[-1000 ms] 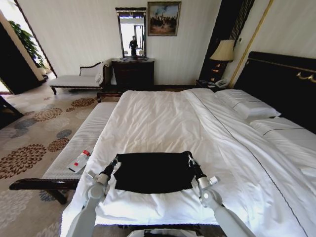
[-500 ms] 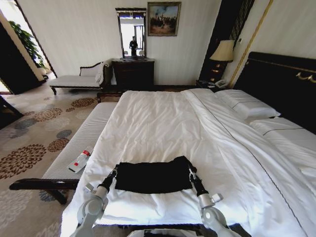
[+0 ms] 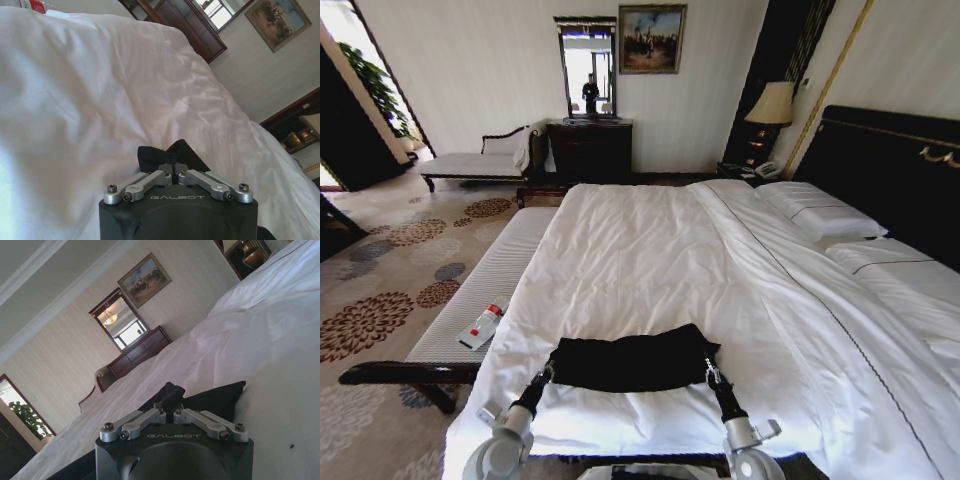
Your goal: Fold the clothes on the bed.
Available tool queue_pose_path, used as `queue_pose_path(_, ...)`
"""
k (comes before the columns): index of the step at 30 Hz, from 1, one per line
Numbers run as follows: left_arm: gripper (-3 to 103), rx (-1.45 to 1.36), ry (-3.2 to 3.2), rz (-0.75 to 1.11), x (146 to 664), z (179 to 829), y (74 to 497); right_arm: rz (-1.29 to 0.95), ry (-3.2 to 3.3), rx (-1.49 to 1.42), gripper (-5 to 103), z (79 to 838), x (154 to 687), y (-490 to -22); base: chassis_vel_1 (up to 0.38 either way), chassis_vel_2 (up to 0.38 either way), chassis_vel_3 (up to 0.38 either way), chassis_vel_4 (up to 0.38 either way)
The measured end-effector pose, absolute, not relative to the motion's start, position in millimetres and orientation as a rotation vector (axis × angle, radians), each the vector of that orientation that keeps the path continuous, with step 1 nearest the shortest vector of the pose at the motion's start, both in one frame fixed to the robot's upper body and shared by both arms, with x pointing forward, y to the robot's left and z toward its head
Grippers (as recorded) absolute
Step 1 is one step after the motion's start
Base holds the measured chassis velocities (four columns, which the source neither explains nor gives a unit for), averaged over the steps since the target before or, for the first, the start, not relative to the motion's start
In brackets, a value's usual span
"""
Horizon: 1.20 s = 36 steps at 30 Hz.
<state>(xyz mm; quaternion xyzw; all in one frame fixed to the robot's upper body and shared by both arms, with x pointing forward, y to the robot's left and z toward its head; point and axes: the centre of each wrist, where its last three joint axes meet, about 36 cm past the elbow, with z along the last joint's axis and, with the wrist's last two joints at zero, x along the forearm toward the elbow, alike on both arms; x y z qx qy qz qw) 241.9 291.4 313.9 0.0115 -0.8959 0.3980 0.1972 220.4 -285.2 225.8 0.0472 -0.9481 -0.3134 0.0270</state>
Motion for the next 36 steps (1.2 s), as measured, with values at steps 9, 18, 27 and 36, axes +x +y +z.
queue_pose_path(9, -2, 0.075, -2.527, 1.019, 238, 311, 288, -0.927, -2.914, 0.138, 1, 220, 204, -282, 0.000, 0.000, 0.000, 0.000)
queue_pose_path(18, 30, -0.026, -2.691, 0.953, 221, 375, 291, -0.943, -3.106, 0.241, 33, 273, 233, -301, 0.000, 0.000, 0.000, 0.000)
queue_pose_path(27, 62, -0.126, -2.732, 0.968, 263, 396, 269, -0.999, -3.057, 0.268, 60, 290, 278, -285, 0.000, 0.000, 0.000, 0.000)
queue_pose_path(36, 89, -0.086, -2.593, 0.739, 264, 312, 227, -0.762, -2.831, 0.214, 92, 238, 267, -262, 0.000, 0.000, 0.000, 0.000)
